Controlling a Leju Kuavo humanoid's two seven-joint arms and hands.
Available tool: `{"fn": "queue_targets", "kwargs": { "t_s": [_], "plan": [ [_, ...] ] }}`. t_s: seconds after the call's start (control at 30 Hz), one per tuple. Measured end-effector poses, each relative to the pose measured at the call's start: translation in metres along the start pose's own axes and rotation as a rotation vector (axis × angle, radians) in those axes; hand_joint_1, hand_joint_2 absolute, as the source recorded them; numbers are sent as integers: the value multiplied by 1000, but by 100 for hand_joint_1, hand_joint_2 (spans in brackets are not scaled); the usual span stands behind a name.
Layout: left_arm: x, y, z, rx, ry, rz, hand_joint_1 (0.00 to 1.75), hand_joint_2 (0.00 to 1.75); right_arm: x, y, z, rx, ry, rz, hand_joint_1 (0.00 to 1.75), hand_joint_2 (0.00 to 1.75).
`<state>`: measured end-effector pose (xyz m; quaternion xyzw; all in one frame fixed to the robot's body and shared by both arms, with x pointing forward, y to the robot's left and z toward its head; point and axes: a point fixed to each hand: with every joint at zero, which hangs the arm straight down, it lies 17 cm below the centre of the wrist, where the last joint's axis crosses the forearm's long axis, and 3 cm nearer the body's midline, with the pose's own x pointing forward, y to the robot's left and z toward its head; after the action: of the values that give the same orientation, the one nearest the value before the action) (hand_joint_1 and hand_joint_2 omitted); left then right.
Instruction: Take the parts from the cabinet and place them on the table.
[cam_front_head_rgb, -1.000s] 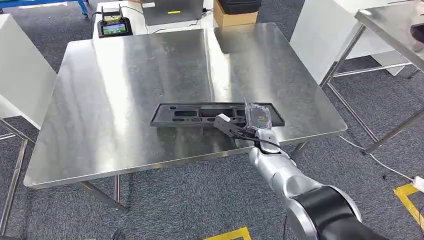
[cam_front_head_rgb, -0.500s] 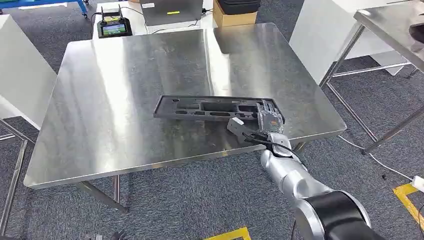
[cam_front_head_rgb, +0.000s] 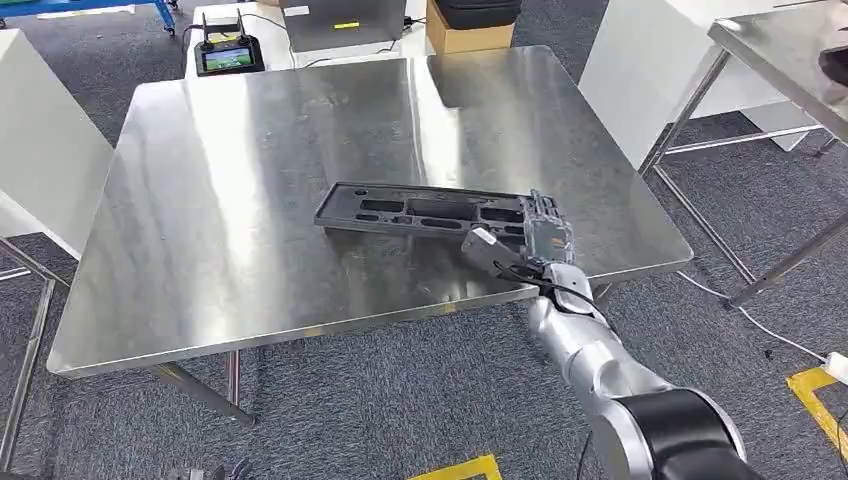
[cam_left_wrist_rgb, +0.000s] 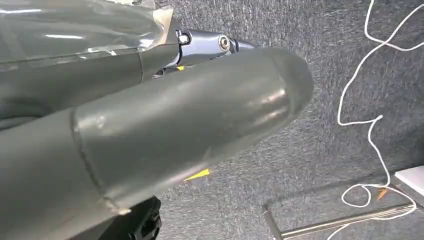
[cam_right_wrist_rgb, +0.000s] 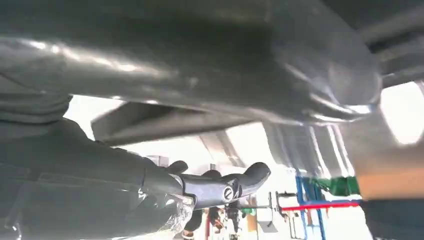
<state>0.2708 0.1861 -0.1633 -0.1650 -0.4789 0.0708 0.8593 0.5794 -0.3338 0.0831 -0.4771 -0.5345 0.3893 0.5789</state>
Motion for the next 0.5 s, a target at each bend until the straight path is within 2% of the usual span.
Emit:
{"fn": "queue_targets", "kwargs": {
  "t_s": [0.3, 0.5],
  "plan": [
    [1, 0, 0, 12, -11, 18, 0, 0, 44, -51, -12, -172, -151, -45, 0, 0],
    [-2, -3, 1, 10, -6, 29, 0, 0, 85, -104, -15, -316, -264, -89, 0, 0]
  ]
}}
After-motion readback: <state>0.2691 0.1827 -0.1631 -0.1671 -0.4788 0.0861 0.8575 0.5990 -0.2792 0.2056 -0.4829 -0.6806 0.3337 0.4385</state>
